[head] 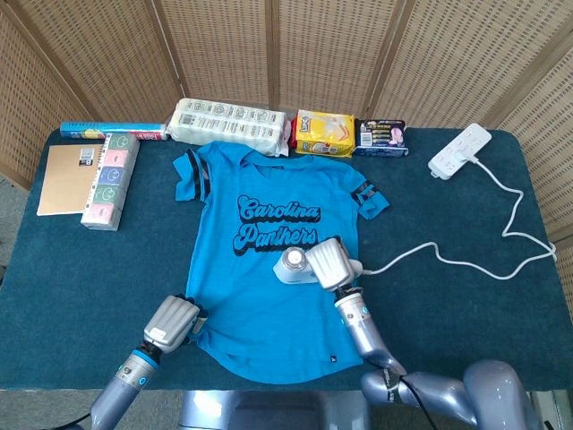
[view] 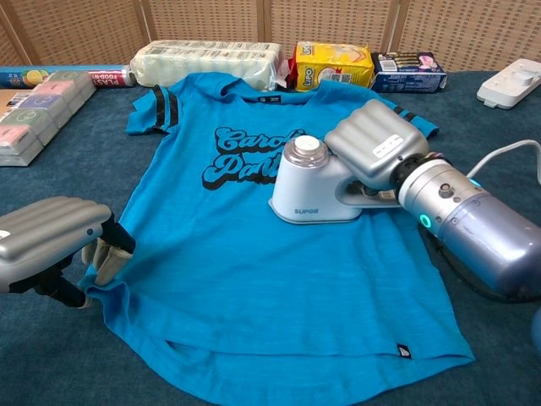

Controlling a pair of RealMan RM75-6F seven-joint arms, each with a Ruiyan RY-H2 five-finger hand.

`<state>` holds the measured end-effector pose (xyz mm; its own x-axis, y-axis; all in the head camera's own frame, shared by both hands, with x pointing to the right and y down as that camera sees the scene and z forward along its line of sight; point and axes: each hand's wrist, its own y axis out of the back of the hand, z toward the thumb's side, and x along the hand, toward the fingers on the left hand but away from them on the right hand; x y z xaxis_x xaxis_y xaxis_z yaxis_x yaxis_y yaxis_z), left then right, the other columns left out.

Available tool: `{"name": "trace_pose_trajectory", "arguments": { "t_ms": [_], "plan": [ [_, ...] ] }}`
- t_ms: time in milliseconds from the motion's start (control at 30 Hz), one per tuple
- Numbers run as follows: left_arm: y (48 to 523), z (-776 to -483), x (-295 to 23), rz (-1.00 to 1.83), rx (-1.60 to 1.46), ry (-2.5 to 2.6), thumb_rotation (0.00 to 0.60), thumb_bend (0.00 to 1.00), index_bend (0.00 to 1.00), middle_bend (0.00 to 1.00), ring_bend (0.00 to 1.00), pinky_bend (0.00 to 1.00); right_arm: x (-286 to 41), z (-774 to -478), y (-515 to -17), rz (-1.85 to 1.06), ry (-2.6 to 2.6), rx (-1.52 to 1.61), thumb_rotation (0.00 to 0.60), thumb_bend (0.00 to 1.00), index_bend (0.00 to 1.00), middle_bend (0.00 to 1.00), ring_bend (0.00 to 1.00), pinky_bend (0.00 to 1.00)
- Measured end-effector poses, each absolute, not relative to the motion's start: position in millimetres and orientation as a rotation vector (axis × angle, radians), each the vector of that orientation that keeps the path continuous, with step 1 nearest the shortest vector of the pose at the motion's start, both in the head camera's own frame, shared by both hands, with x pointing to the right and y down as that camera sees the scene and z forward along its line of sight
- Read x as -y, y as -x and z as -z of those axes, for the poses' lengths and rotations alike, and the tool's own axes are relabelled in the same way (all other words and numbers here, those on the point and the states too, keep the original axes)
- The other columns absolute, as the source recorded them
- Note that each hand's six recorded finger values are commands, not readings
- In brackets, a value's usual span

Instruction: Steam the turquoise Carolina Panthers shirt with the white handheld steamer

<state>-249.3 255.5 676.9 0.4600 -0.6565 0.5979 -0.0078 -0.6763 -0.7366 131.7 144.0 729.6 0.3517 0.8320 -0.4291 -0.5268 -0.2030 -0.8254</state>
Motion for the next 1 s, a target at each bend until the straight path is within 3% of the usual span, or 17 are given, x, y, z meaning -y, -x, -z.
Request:
{"name": "trace_pose_trajectory", "arguments": {
  "t_ms": [1000],
  "plan": [
    [256.1,-678.8,-255.3,1.241,-0.568,2.037,0.600,0.33,0.76,0.69,0.56,0.50,-154.8,-721.8,-82.5,-1.150,1.274,0.265,0.600,0.37,0.72,0.71,0.79,0.76]
  ]
}}
